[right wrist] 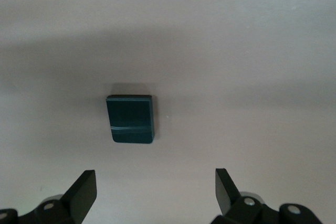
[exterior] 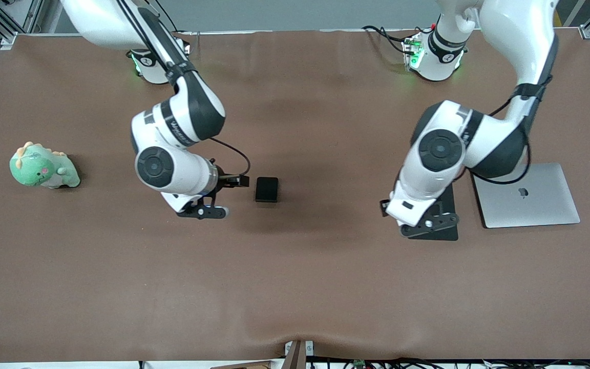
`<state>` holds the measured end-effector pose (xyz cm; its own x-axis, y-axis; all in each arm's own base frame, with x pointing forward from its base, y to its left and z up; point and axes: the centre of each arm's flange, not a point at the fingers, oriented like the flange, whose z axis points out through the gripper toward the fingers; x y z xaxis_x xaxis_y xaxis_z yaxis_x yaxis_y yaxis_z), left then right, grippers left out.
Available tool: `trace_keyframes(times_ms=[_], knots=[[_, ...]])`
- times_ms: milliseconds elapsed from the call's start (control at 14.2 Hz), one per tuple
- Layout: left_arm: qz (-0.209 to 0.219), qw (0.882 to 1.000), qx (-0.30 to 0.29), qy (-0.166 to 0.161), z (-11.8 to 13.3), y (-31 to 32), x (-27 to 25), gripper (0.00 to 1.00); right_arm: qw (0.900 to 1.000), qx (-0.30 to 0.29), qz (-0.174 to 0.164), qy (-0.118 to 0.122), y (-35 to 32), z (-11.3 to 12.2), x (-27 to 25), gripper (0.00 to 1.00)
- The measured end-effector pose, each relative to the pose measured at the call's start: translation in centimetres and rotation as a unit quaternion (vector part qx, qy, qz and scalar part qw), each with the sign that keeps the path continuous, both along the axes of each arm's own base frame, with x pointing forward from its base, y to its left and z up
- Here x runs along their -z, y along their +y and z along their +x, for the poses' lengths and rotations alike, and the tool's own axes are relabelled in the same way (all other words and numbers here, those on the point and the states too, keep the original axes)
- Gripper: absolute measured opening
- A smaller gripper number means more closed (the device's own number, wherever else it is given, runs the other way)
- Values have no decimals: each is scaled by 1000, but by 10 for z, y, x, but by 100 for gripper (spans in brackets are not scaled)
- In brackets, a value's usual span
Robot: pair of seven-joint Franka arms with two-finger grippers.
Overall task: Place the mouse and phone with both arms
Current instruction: 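Carry the mouse to the mouse pad while the right gripper grasps the phone, then lower the mouse onto the black mouse pad with the left gripper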
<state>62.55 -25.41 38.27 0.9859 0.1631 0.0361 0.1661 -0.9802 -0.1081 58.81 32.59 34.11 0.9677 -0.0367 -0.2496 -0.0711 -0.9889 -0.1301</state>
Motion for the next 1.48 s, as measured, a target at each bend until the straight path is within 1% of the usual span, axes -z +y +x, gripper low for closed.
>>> trace_keyframes(times_ms=[211,352,493,633,774,915,1056,1196,1478], knots=[[3,999,39,20,-1,42,2,61,1000,-10,-1,-11,21,-12,32,100],[-7,997,71,36,1,71,5,61,1000,-16,-4,-15,38,-22,55,100],[-16,993,101,51,4,102,12,61,999,-12,-9,-30,57,-32,83,100],[-21,989,127,67,3,126,23,61,999,-17,-14,-40,72,-41,110,100],[-26,986,138,86,0,136,40,61,998,-28,-25,-46,75,-45,126,100],[-33,984,142,101,-3,133,65,61,997,-36,-36,-52,71,-43,131,100],[-44,982,146,115,-5,128,93,61,997,-37,-37,-61,70,-40,134,100],[-55,980,149,116,-6,124,118,61,997,-37,-38,-62,70,-40,139,100],[-75,982,154,82,-10,118,147,61,997,-33,-41,-58,74,-45,148,100]])
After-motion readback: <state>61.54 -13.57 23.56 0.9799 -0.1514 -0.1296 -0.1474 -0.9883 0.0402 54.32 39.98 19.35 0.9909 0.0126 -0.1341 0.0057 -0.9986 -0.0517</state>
